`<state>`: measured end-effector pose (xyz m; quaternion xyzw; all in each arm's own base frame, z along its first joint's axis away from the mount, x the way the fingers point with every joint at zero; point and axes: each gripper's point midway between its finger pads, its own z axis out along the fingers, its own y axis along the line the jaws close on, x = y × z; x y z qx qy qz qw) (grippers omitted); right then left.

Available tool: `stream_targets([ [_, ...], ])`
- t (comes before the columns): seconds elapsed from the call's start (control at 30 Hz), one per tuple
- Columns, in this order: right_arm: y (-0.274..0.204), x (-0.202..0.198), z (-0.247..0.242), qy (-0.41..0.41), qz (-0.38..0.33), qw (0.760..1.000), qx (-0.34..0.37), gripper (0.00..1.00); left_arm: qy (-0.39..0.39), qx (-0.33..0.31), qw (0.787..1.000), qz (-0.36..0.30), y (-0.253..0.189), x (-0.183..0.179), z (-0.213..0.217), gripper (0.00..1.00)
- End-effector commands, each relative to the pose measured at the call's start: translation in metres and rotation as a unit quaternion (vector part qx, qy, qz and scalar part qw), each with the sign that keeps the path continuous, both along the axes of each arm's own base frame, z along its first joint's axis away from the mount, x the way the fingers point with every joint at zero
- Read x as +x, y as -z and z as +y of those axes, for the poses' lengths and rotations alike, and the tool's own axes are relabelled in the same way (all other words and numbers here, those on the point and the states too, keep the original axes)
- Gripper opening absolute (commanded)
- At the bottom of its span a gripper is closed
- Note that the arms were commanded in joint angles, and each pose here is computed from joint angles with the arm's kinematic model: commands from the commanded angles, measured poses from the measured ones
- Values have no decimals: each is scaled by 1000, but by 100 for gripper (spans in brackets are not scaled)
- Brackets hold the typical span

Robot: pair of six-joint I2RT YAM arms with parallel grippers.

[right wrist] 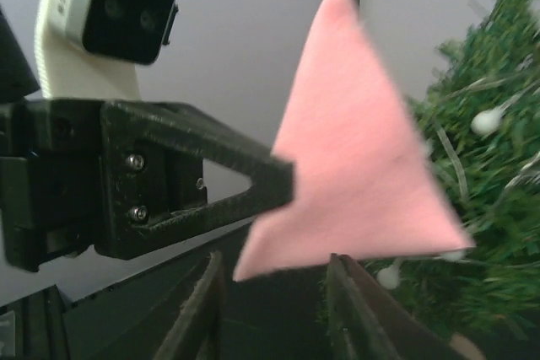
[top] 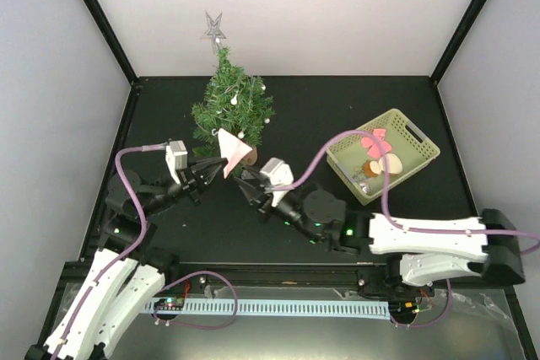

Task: Decorate the small christmas tree
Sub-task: Hang the decoration item on the Christmas tree.

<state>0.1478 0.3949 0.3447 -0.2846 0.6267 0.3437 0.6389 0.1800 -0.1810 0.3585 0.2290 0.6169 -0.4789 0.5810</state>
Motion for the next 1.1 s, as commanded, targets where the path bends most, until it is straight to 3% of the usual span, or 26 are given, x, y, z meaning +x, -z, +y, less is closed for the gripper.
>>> stream_targets([
  [0.0,-33,-17,-40,-34,-5,999,16,38,11,101,993,-62,5,-20,0,2],
  [0.27,-82,-33,-78,-80,72,994,-13,47,98,204,957,-181,30,-52,-9,1],
  [0.57,-88,-58,-60,-165,155,971,-80,48,172,222,929,-243,47,-79,-15,1],
  [0.7,-57,-53,-31,-214,213,944,-133,49,184,212,923,-262,50,-86,-16,2],
  [0.8,-37,-45,-18,-262,270,916,-137,42,184,214,923,-262,51,-86,-15,1],
  [1.07,-33,-61,-4,-347,303,879,-121,35,182,222,922,-261,54,-85,-15,2],
])
